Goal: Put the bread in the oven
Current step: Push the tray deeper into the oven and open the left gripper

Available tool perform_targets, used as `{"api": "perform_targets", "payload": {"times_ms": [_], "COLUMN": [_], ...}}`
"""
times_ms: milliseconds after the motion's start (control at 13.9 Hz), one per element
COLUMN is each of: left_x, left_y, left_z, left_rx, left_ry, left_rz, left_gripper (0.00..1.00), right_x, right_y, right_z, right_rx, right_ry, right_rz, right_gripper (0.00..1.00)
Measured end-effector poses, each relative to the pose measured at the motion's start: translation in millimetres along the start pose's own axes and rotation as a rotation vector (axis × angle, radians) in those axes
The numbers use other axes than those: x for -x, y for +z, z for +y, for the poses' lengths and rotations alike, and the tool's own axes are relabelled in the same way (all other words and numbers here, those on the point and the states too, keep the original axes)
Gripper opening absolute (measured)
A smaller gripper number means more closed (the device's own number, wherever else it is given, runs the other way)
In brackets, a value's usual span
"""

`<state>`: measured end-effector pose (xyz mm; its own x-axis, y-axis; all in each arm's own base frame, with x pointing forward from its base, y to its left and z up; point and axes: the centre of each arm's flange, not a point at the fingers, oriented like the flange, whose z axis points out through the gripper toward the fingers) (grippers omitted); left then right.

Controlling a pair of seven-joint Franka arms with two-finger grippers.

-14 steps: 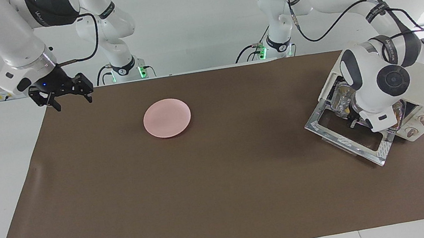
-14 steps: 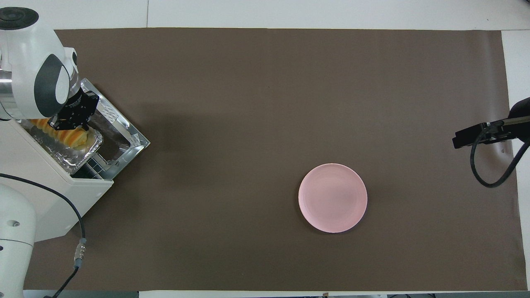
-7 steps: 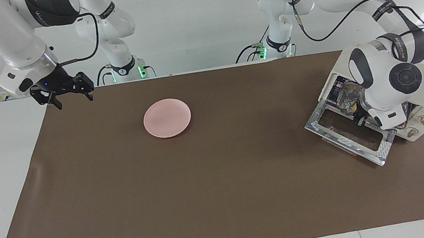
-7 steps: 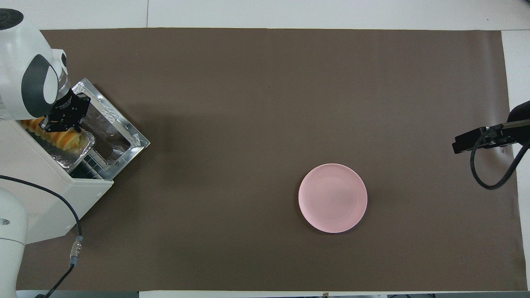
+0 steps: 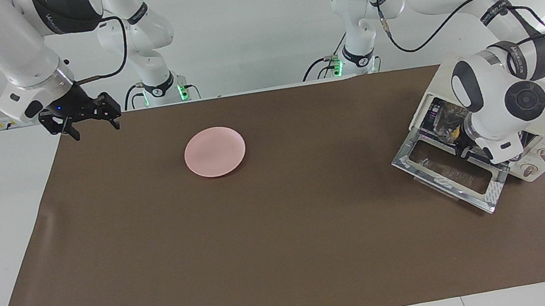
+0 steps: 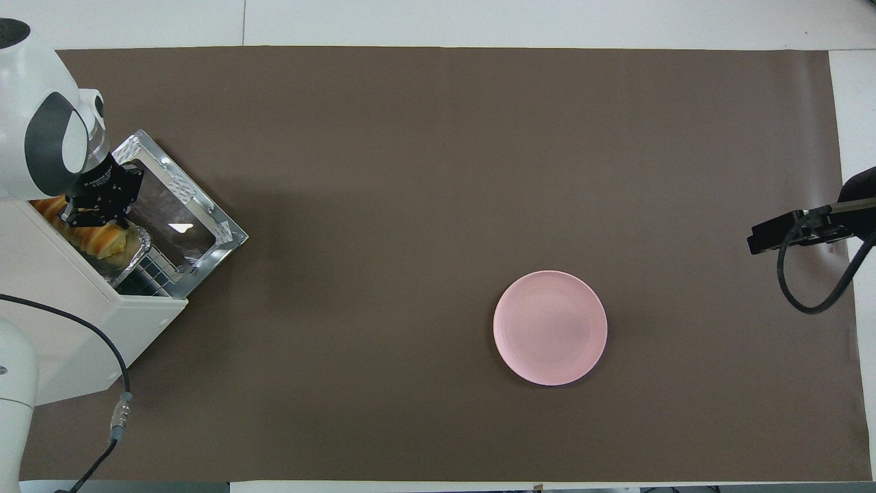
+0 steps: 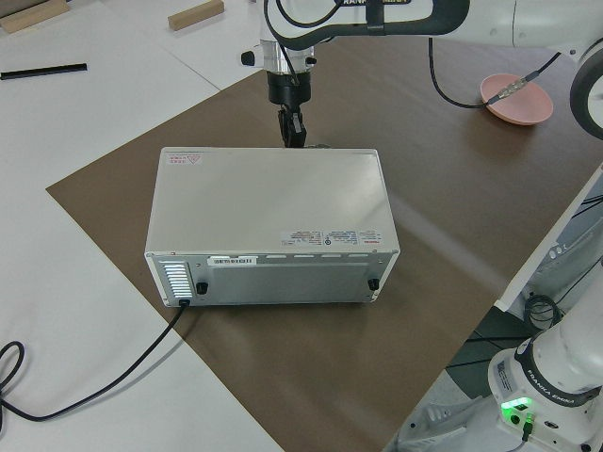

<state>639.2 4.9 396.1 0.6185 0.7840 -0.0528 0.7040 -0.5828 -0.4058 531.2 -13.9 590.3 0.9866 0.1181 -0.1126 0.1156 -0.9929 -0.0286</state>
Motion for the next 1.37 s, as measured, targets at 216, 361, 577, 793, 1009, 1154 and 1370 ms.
{"api": "perform_targets", "payload": {"times_ms": [216, 361, 577, 793, 1009, 1154, 1370], "left_x": [2, 3, 3, 4, 5, 5, 3], "left_y": [-3, -3, 1, 4, 6, 6, 6], "left_z": [-6, -7, -8, -12, -14, -14, -16], "left_rx": [-0.006, -0.009, -0.013, -0.014, -0.014, -0.014, -0.013], "left_ry": [0.010, 0.012, 0.050, 0.107, 0.133, 0.144, 0.164], "left_rz": [-0.016, -0.020, -0.027, -0.037, -0.044, -0.044, -0.044], "left_gripper": [0.02, 0.02, 0.02, 0.02, 0.02, 0.02, 0.04], "right_x": [0, 0, 0, 0, 0, 0, 0], "right_y": [0, 0, 0, 0, 0, 0, 0], "right_z": [0, 0, 0, 0, 0, 0, 1], "right_rx": [0.000, 0.000, 0.000, 0.000, 0.000, 0.000, 0.000], "right_ry": [0.000, 0.000, 0.001, 0.001, 0.001, 0.001, 0.001], "right_rz": [0.000, 0.000, 0.000, 0.000, 0.000, 0.000, 0.000], "right_gripper": [1.00, 1.00, 1.00, 1.00, 1.00, 1.00, 1.00]}}
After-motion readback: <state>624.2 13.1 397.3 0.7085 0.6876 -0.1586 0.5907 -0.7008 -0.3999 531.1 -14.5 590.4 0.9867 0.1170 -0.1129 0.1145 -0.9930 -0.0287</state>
